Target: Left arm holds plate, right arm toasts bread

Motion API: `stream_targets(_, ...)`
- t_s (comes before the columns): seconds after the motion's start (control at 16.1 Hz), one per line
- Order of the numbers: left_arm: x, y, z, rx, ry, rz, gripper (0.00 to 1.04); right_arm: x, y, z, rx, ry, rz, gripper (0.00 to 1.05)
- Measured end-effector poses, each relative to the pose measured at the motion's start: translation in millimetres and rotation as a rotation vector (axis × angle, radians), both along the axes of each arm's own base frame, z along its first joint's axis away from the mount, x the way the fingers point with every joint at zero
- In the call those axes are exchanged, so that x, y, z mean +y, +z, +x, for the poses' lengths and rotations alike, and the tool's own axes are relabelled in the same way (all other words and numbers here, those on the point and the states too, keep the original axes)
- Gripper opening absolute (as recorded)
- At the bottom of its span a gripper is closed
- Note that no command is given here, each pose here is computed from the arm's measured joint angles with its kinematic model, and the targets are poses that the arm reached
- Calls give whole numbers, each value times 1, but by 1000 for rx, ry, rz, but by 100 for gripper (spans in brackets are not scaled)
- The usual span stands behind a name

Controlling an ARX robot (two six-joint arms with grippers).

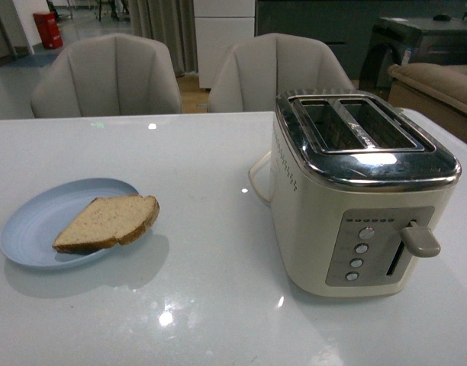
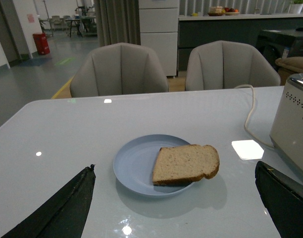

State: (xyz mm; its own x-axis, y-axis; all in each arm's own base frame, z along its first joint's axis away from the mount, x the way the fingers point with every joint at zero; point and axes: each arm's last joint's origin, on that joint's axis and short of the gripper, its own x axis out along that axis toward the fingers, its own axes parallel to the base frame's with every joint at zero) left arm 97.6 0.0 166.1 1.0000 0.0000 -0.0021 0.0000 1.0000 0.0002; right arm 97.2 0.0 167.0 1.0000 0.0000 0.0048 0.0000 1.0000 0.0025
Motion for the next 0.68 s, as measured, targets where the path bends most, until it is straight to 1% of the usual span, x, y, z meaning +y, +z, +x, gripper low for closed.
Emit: stream_targets(0.68, 0, 0, 0, 0, 0, 0, 98, 0, 0, 0, 0, 0, 0, 98)
